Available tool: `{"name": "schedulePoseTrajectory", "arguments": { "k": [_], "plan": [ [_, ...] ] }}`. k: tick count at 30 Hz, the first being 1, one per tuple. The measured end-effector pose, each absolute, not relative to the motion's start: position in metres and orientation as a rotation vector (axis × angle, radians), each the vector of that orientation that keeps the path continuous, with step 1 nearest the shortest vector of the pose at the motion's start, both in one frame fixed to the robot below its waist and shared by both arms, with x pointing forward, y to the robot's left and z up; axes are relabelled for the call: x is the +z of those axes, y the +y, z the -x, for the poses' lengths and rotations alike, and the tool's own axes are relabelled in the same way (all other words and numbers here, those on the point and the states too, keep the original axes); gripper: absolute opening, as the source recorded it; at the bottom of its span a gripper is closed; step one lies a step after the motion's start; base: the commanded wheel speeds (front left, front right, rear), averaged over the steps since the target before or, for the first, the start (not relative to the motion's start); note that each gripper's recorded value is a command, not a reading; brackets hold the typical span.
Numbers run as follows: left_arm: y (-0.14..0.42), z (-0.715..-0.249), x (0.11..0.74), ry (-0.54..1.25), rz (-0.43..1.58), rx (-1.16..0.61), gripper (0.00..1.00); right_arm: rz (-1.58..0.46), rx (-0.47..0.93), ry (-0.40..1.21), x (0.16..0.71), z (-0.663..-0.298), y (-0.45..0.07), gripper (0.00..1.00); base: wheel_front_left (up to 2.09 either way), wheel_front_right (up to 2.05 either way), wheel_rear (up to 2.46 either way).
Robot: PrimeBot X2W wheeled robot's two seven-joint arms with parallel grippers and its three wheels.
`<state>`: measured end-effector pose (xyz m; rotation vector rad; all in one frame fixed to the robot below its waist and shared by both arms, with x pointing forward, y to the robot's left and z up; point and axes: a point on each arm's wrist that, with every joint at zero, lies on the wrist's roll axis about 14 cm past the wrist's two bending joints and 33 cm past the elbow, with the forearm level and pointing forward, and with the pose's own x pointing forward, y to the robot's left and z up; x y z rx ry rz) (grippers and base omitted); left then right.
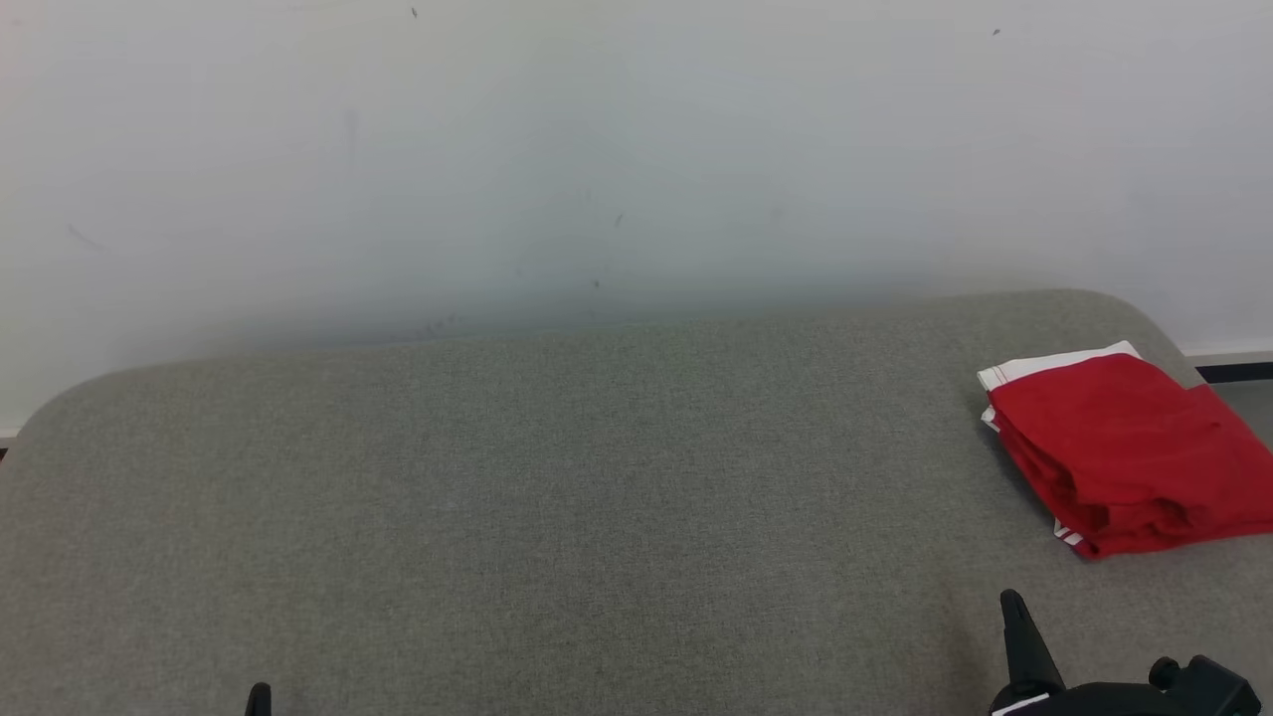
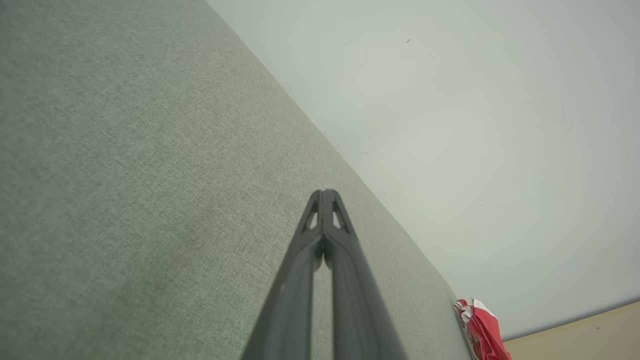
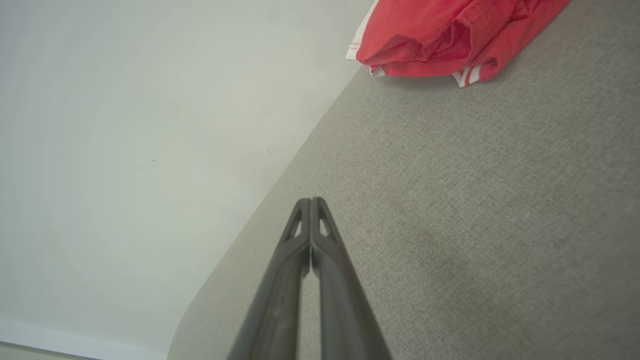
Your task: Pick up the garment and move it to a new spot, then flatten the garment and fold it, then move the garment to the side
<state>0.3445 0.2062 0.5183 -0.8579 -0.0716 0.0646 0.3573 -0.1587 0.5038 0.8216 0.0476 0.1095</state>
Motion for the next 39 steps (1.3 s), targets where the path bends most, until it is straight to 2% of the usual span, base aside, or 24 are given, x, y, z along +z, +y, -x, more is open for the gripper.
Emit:
{"name": "schedulePoseTrajectory", "arguments": {
  "k": [39],
  "plan": [
    [0.223,-0.370,0.512,-0.053,1.268,0.084,0.00,-1.249,0.069,0.081,0.509,-0.395,-0.164,0.00,0.00,0.00,0.00]
  ]
}}
